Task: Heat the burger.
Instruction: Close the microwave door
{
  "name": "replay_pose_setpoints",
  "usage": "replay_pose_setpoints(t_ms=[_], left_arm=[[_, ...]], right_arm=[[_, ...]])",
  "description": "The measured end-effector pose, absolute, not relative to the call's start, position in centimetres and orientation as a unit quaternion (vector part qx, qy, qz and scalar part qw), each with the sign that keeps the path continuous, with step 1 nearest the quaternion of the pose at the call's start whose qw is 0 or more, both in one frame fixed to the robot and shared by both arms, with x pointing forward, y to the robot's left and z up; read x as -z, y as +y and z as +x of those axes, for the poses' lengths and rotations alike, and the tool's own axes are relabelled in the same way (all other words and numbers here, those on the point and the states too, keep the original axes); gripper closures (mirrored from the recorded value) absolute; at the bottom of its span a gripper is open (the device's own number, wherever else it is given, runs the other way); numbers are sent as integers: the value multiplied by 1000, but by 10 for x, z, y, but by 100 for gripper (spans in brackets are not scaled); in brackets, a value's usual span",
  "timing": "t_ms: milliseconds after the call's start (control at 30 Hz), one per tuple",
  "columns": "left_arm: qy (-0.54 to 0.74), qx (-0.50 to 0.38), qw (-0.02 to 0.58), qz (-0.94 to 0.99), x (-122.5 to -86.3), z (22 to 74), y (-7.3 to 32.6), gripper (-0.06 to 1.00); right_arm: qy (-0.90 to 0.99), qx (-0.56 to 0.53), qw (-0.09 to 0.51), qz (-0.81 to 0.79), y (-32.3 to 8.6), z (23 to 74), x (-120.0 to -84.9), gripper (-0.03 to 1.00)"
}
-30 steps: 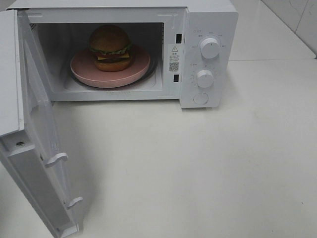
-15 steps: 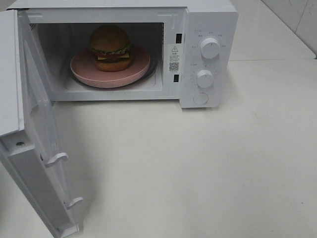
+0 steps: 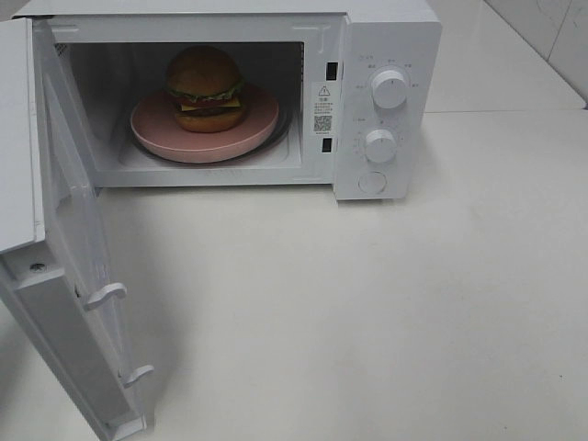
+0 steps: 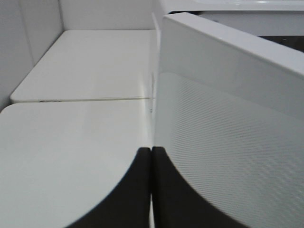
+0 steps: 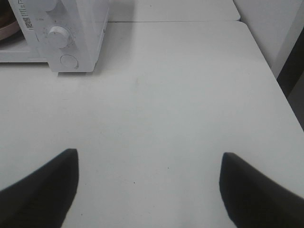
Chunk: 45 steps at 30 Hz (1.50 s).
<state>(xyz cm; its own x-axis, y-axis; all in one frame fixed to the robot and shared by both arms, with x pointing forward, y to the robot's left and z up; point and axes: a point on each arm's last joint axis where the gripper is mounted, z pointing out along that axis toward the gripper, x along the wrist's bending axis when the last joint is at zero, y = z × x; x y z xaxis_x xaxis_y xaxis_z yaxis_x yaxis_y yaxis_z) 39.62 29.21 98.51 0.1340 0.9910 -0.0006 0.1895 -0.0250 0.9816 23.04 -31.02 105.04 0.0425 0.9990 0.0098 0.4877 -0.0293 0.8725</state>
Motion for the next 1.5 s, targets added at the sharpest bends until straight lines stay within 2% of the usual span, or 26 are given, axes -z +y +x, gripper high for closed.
replay_pose_setpoints(t_ms=[367,433,700,1500], left_arm=[[482,-352,516,614,-964,414,278,94],[450,-336,538,628,-960,418,271,94],[439,-294,555,643,-949,426,260,94],[388,-244,589,666,-953,467,208,94]], right_arm=[[595,-353,362,625,-310,230,-1050,21],[595,-353,362,625,-310,230,-1050,21],[595,-353,362,625,-310,230,-1050,21],[595,-353,362,625,-310,230,-1050,21]])
